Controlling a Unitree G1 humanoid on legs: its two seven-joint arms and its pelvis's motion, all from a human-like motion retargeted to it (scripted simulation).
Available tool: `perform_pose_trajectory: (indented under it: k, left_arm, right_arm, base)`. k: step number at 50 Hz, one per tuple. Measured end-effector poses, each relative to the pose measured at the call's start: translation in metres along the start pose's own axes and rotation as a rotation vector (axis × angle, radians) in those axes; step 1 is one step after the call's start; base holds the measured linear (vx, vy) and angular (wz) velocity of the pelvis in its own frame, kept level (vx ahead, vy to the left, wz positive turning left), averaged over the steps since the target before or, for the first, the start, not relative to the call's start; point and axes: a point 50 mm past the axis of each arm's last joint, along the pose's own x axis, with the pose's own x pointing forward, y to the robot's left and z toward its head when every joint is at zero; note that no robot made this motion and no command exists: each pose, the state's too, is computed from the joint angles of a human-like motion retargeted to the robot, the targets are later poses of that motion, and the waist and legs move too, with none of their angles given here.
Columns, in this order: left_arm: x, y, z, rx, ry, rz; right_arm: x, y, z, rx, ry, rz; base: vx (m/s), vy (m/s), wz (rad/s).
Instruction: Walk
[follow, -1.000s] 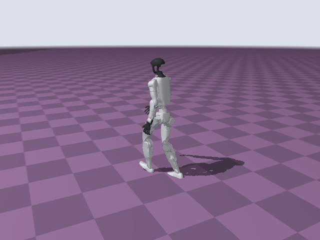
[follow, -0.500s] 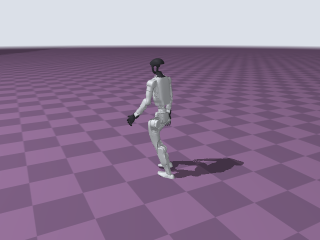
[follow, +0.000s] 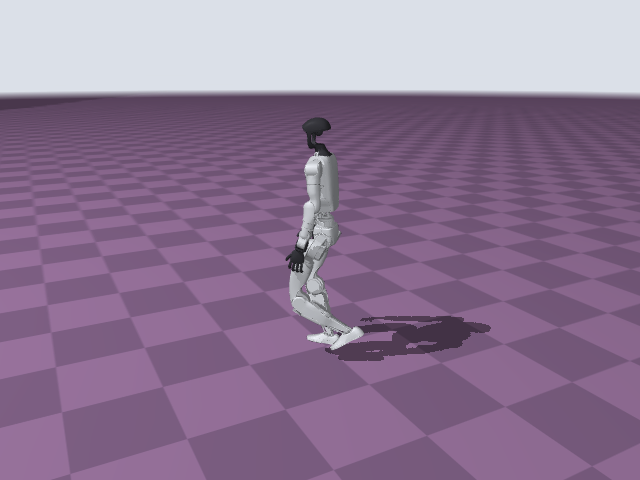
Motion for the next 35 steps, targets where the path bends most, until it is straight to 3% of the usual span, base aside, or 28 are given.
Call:
perform_pose_trajectory:
  k: [10,18,35]
  left_arm:
    - [-0.003,0.015,-0.001,-0.08,-0.034,0.068]
    - [-0.001,0.007,0.003,-0.053,-0.046,0.057]
    - [0.004,0.01,0.07,0.078,-0.192,0.033]
  right_arm:
    - [-0.003,-0.02,0.094,-0.021,-0.306,-0.086]
    - [-0.004,-0.012,0.099,-0.051,-0.339,-0.05]
    - [-0.011,0.035,-0.057,0.018,0.199,0.178]
  base:
    - [0.0,0.0,0.44]
    - [0.06,0.05,0.59]
    - [0.26,0.05,0.61]
